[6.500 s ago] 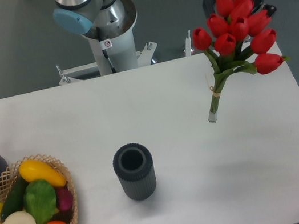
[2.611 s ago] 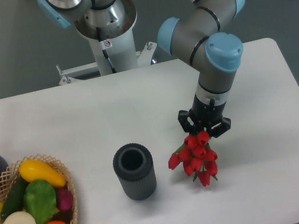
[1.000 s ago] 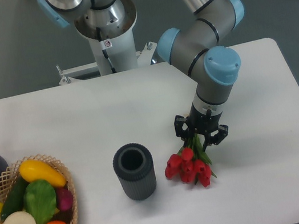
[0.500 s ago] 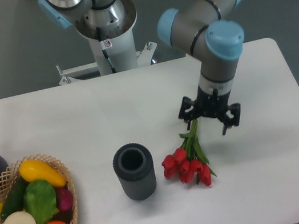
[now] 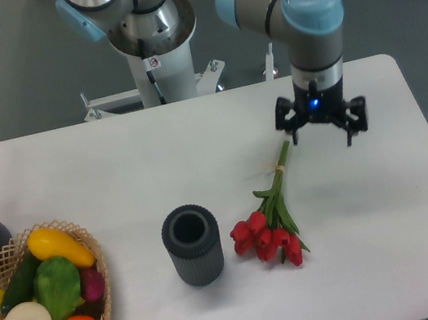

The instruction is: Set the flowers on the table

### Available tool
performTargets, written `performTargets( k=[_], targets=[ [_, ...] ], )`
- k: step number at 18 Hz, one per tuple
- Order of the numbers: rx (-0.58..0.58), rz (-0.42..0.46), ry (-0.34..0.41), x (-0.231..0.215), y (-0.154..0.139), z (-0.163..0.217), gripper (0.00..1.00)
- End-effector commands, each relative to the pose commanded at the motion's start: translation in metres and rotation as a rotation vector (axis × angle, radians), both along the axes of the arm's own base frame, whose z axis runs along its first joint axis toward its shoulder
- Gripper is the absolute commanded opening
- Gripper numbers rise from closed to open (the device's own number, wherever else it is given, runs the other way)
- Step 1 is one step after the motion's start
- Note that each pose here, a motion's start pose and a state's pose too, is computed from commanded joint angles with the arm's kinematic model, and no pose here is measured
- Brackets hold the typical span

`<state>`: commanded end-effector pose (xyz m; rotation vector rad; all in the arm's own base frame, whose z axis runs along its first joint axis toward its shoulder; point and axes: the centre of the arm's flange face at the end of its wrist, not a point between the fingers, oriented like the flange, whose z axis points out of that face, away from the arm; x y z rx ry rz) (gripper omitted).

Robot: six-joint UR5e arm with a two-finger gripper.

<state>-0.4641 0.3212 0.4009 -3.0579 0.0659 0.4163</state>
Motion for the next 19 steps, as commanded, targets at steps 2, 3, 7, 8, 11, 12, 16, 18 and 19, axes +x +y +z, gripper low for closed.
performTargets(
  k=[2, 3, 7, 8, 11, 12, 16, 18, 19],
  targets=[
    [-0.008, -0.03, 0.025, 0.002, -0.018, 0.021, 1.0],
    [-0.013, -0.043, 0.033, 0.002, -0.027, 0.029, 1.0],
    [-0.041, -0.113, 0.043, 0.002, -0.071, 0.056, 1.0],
    [-0.047, -0.128, 0.046, 0.003, -0.077, 0.06, 1.0],
    [-0.025, -0.114, 0.059, 0.005, -0.088, 0.07, 1.0],
    [-0.011, -0.11, 0.057, 0.004, -0.091, 0.071, 1.0],
    [0.01, -0.108, 0.06, 0.004, -0.093, 0.073, 1.0],
    [0.018, -0.111, 0.061, 0.004, -0.092, 0.073, 1.0],
    [0.017, -0.111, 0.059, 0.003, -0.092, 0.073, 1.0]
  ],
)
